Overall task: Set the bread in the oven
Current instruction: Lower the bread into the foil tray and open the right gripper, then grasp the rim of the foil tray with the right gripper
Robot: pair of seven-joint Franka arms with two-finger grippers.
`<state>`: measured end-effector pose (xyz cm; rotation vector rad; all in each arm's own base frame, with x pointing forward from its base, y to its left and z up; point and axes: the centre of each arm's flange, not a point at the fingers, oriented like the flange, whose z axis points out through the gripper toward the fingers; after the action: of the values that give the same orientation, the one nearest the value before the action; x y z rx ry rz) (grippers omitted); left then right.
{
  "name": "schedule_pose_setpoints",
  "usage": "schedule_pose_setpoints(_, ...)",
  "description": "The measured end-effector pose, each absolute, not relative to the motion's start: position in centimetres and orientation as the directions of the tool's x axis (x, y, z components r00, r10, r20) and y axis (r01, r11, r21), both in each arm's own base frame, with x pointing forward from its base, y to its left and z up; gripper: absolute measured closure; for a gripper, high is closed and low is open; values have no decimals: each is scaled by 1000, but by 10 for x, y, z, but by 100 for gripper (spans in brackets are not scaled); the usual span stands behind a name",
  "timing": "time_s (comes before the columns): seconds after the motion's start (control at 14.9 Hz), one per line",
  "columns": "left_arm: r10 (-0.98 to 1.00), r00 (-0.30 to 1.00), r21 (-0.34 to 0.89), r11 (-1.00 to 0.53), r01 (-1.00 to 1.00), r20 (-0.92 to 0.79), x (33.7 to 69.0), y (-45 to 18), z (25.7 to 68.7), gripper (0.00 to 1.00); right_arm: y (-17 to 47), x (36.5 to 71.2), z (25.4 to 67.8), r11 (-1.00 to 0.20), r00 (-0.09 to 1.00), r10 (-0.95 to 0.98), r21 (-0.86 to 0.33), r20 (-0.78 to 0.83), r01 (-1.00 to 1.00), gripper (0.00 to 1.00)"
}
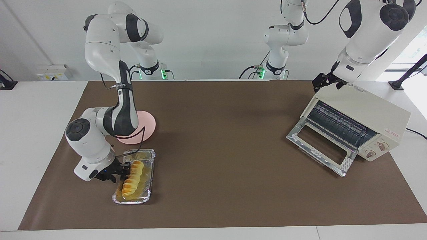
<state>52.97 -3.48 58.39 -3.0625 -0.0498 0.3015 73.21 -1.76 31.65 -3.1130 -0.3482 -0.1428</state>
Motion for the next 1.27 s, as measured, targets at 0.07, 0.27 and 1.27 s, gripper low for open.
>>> schedule_pose_setpoints(0.07, 38, 980, -67, -997, 26, -194, 530, -35, 584, 0, -17, 731, 317, -975, 971, 221, 4, 90, 221, 72)
schedule_pose_setpoints(0.27, 38, 980, -67, -997, 26, -194, 530, -35, 584, 0, -16, 730, 315, -975, 971, 223, 2, 86, 223, 98)
schedule_pose_setpoints(1.27, 38, 980, -67, -997, 26, -194, 530, -35, 584, 0, 233, 681, 464, -995, 998, 59, -76, -5, 59, 98)
